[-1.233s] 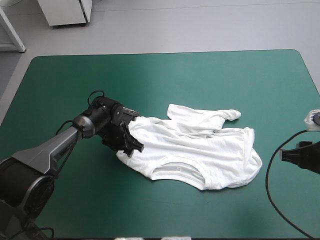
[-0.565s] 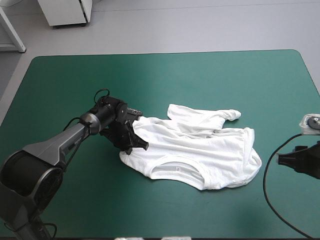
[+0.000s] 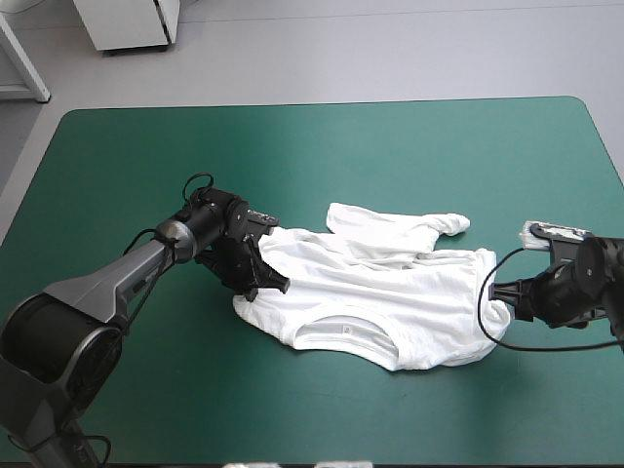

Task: Fold the cloth

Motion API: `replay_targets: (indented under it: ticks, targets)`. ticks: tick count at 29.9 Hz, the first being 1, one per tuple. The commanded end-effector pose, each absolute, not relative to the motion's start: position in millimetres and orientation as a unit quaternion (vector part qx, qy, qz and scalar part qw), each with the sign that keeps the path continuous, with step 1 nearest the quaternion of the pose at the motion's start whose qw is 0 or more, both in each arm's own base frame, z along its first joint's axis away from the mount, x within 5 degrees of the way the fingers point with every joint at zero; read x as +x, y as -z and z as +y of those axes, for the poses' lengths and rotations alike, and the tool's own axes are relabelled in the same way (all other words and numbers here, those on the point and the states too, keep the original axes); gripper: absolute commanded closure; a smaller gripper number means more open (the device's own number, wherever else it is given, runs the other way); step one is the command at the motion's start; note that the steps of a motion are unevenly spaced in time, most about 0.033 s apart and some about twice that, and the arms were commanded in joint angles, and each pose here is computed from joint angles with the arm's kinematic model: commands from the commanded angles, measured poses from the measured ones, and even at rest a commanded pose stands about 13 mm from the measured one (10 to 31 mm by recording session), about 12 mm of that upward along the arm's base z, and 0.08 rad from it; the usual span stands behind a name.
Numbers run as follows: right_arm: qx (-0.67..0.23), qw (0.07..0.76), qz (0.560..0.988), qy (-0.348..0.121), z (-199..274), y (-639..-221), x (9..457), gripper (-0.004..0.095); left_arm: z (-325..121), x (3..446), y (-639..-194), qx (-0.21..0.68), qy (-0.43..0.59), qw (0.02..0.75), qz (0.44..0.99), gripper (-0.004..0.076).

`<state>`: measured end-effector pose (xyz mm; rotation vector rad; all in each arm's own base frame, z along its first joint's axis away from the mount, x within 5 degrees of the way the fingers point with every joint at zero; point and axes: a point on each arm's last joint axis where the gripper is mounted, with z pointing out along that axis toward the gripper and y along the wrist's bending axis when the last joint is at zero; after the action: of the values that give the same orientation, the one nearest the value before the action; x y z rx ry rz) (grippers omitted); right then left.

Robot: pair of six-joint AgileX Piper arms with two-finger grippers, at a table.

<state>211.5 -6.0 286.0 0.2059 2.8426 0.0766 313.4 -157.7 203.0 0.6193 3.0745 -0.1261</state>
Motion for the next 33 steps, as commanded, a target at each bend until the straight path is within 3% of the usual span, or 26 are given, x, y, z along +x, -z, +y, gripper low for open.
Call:
replay_targets:
  ticks: [1,16,18,20,23,28,33]
  targets:
    - [0.074,0.156,0.984,-0.042,-4.2,-276.9,232.8,0.0429,-167.5,315.1,-202.0,0.184,0.076,0.023,0.980,0.0734]
    - [0.043,0.070,0.995,-0.050,20.3,-197.4,259.5,0.0448,-167.9,315.8,-202.1,0.187,0.077,0.027,0.979,0.0734]
    - [0.052,0.054,0.996,-0.048,25.6,-190.4,257.0,0.0512,-168.0,315.9,-202.1,0.187,0.077,0.028,0.979,0.0734]
    - [0.056,0.047,0.996,-0.047,30.6,-186.0,254.4,0.0645,-168.0,315.9,-202.1,0.187,0.077,0.028,0.979,0.0734]
    - [0.055,0.041,0.997,-0.046,33.8,-182.3,251.4,0.0929,-168.0,315.9,-202.1,0.187,0.078,0.027,0.979,0.0734]
    - [0.054,0.053,0.996,-0.046,33.1,-194.2,248.4,0.0925,-166.6,313.2,-210.7,0.189,0.078,0.032,0.978,0.0734]
    - [0.046,0.114,0.991,-0.055,31.8,-239.1,243.6,0.0925,-160.4,300.3,-254.2,0.194,0.090,0.075,0.974,0.0734]
